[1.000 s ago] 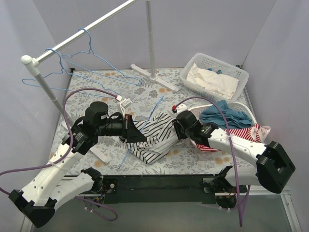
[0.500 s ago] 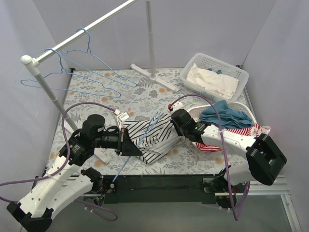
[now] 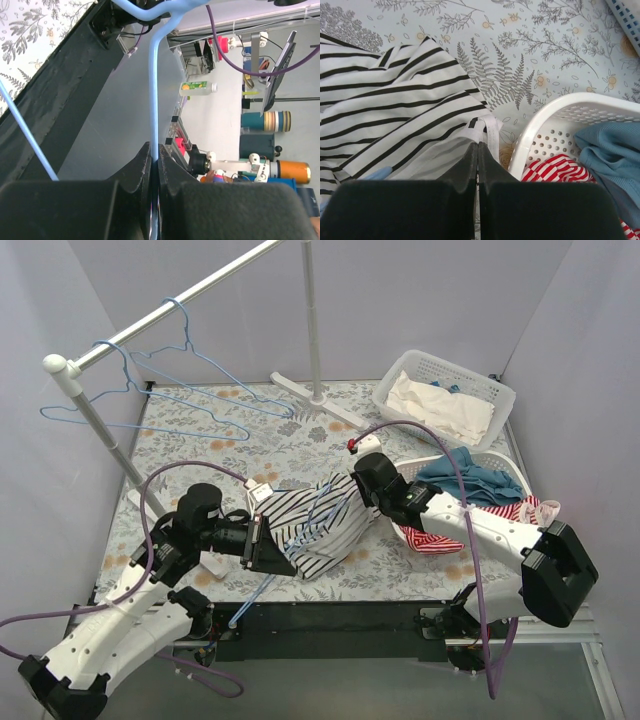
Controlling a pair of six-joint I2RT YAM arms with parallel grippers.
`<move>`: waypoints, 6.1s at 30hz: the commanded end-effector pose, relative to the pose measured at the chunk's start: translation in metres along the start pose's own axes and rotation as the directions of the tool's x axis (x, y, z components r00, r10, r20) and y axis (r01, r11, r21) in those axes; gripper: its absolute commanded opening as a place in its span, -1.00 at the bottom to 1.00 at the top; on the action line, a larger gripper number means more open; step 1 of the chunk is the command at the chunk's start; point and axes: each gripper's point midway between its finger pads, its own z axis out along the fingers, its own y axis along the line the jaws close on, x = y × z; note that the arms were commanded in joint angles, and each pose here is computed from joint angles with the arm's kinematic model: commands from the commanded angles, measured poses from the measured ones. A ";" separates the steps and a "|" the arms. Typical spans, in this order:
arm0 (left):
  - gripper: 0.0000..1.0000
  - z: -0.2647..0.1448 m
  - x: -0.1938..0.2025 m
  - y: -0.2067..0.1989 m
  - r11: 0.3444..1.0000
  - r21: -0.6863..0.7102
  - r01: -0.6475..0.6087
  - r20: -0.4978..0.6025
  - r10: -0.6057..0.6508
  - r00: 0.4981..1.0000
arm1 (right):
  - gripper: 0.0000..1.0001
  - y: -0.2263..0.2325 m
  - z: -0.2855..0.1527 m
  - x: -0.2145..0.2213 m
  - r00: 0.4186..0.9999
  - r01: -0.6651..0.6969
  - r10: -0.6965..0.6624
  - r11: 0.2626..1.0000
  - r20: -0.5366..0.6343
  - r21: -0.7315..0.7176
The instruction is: Place the tank top on the hanger
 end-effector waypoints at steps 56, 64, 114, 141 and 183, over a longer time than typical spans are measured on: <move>-1.00 0.046 -0.046 0.015 0.912 0.364 -0.187 0.169 0.133 0.977 | -0.97 0.021 -0.100 -0.086 0.948 -0.147 0.227 0.934 0.223 -0.327; -1.00 0.052 -0.060 0.012 0.880 0.425 -0.211 0.195 0.139 0.971 | -0.95 0.023 -0.116 -0.088 0.930 -0.111 0.234 0.914 0.284 -0.389; -0.16 0.073 -0.113 0.094 0.984 -0.165 0.068 0.379 -0.001 0.925 | -0.97 0.047 -0.116 -0.102 0.858 0.151 0.039 0.934 0.512 -0.324; -0.37 0.030 -0.085 0.207 0.660 -0.707 0.256 0.426 0.107 0.898 | -0.97 0.044 -0.109 -0.098 0.873 0.118 0.029 0.956 0.487 -0.269; -1.00 0.006 -0.091 0.128 0.775 -0.627 0.084 0.408 0.235 0.883 | -0.97 -0.016 -0.100 -0.116 0.896 -0.092 0.052 0.993 0.442 0.071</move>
